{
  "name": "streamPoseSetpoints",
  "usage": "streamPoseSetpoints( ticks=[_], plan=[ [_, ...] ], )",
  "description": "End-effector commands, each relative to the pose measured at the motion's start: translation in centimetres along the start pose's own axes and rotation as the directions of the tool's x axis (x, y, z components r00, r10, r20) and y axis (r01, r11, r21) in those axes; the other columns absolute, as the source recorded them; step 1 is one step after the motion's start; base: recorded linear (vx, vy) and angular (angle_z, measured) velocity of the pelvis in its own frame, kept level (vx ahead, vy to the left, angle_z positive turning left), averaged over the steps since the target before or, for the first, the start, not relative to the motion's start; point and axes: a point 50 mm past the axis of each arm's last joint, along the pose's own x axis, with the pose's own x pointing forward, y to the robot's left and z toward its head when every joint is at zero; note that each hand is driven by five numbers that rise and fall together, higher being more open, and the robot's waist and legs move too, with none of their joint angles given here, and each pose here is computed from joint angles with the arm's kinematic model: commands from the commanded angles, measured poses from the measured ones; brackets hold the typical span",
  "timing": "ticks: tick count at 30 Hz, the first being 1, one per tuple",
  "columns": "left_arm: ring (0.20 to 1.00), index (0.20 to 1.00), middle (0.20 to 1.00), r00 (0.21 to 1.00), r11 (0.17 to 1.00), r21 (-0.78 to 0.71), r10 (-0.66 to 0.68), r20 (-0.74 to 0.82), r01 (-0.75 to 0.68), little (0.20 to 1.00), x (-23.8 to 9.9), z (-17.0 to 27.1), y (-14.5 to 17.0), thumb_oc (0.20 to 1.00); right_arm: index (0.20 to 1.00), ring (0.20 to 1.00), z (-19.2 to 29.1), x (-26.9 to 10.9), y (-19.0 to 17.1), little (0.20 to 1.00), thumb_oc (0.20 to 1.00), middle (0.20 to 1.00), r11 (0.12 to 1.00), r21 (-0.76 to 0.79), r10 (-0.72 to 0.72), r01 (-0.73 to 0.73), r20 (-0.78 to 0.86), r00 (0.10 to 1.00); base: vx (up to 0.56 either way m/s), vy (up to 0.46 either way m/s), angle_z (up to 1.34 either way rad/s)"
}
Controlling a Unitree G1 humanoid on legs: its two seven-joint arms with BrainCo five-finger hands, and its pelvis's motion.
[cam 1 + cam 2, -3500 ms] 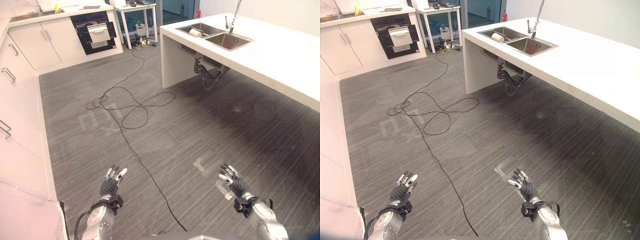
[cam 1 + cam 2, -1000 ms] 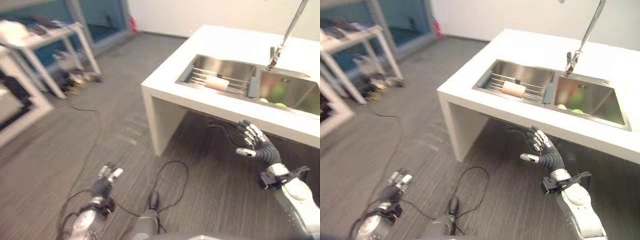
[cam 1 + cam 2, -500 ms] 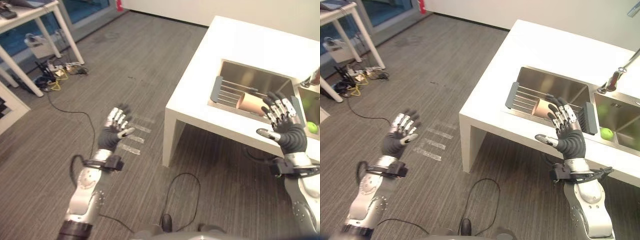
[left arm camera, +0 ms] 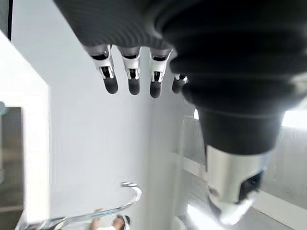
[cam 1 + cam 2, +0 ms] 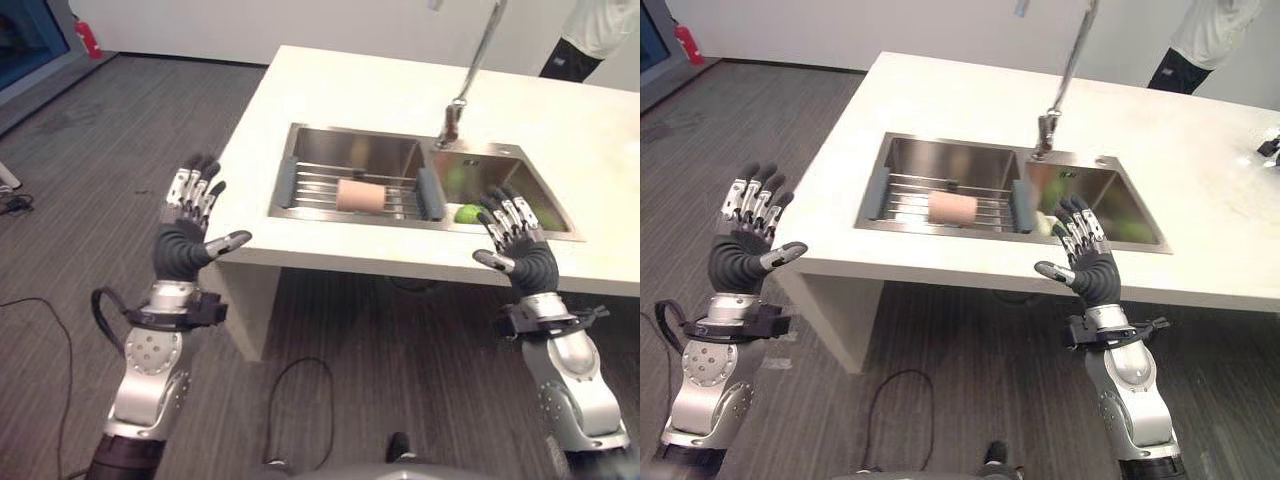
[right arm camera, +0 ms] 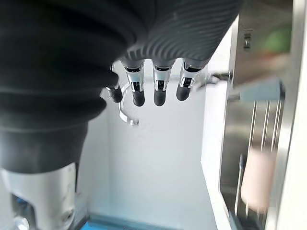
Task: Place the dishes in the dishwasher.
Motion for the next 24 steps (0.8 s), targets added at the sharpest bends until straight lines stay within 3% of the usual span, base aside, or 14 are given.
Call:
streamPoseSetpoints(
  ticks=[1, 6, 13, 21, 24],
  plan=[
    [1.000, 1.000, 1.000, 0.988, 1.000, -0.006, -0.006, 0.155, 0.007, 1.000, 1.3, 2.2, -0.4, 1.000, 1.000, 1.000, 3.5, 1.1, 0.0, 1.000, 1.000, 1.000, 0.998, -0.025, 0.056, -0.053, 0.166, 0.985, 0.19, -0.310, -0.38],
    [1.000, 1.000, 1.000, 0.991, 0.999, -0.043, -0.002, 0.137, 0.008, 1.000, 0.3, 1.9, -0.8, 1.000, 1.000, 1.000, 3.2, 0.7, 0.1, 1.000, 1.000, 1.000, 0.994, -0.076, 0.092, -0.083, 0.131, 0.987, 0.23, -0.110, -0.18],
    [1.000, 1.000, 1.000, 0.980, 0.995, -0.089, -0.032, 0.199, 0.051, 1.000, 1.4, 2.5, -1.0, 1.000, 1.000, 1.000, 3.6, 0.5, -0.5, 1.000, 1.000, 1.000, 0.996, -0.074, 0.067, -0.057, 0.140, 0.988, 0.23, 0.367, -0.17],
    [1.000, 1.000, 1.000, 0.967, 0.990, -0.060, -0.112, 0.229, 0.129, 1.000, 2.3, 3.7, -1.3, 1.000, 1.000, 1.000, 2.8, -0.2, 0.5, 1.000, 1.000, 1.000, 1.000, -0.012, 0.014, -0.012, 0.127, 0.992, 0.13, 0.253, 0.11],
    [1.000, 1.000, 1.000, 0.955, 0.989, 0.032, -0.145, 0.260, 0.142, 1.000, 3.2, 4.4, -2.0, 1.000, 1.000, 1.000, 2.8, 0.1, 0.6, 1.000, 1.000, 1.000, 0.999, -0.040, 0.009, -0.004, 0.132, 0.991, 0.10, -0.075, 0.43]
  ],
)
